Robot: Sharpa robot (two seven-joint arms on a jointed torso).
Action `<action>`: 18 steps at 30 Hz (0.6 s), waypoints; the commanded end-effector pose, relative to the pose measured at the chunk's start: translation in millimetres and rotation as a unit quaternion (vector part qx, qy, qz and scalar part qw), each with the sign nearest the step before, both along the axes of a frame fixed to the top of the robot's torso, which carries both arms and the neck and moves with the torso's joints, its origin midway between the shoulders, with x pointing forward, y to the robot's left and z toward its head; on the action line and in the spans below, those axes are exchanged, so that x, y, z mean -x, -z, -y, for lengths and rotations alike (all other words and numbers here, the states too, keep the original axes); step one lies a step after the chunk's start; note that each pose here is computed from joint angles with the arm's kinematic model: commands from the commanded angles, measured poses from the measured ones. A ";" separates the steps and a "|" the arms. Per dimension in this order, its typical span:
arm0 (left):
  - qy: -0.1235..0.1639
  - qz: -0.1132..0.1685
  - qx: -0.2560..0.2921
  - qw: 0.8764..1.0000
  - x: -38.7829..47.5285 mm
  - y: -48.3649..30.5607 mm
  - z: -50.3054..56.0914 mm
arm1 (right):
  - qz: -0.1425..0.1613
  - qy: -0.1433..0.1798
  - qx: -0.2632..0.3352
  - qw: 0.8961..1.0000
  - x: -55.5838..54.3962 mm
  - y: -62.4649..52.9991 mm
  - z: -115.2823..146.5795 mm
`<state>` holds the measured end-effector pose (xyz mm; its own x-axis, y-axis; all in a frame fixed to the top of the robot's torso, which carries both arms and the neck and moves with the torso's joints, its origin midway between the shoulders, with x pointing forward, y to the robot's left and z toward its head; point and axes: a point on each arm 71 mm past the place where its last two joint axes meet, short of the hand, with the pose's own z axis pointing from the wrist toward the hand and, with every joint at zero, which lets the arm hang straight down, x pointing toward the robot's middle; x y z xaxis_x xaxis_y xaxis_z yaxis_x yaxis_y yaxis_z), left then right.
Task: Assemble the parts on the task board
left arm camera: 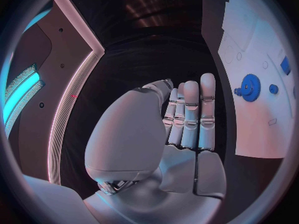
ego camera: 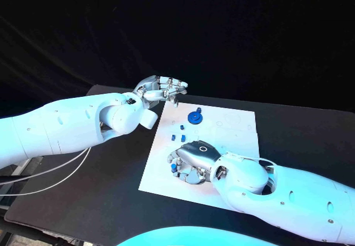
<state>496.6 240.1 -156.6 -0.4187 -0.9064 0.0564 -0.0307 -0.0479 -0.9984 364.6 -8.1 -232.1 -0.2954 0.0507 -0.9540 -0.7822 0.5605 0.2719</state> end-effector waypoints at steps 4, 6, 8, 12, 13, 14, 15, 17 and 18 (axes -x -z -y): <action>0.008 0.001 0.006 1.000 0.5 -1.0 1.9 | 0.007 0.002 -0.006 1.000 1.0 -1.3 0.8; 0.008 0.001 0.006 1.000 0.5 -1.0 1.8 | 0.008 0.004 -0.007 1.000 0.9 -1.5 1.3; 0.008 0.001 0.006 1.000 0.5 -1.0 1.7 | 0.009 0.005 -0.009 1.000 0.8 -1.8 2.0; 0.007 0.001 0.006 1.000 0.4 -1.0 1.3 | 0.012 0.011 -0.017 1.000 0.7 -3.4 4.9; 0.007 0.001 0.006 1.000 0.5 -1.0 1.3 | 0.013 0.013 -0.021 1.000 0.8 -4.2 6.0; 0.007 0.001 0.006 1.000 0.5 -1.0 1.1 | 0.016 0.015 -0.026 0.999 0.9 -5.4 7.7; 0.007 0.001 0.006 1.000 0.5 -1.0 1.0 | 0.018 0.017 -0.031 0.999 1.1 -6.6 9.3; 0.007 0.001 0.006 1.000 0.5 -1.0 0.7 | 0.022 0.021 -0.044 0.999 1.5 -9.9 12.7; 0.007 0.001 0.006 1.000 0.5 -0.9 0.6 | 0.026 0.023 -0.053 0.998 1.8 -12.7 15.3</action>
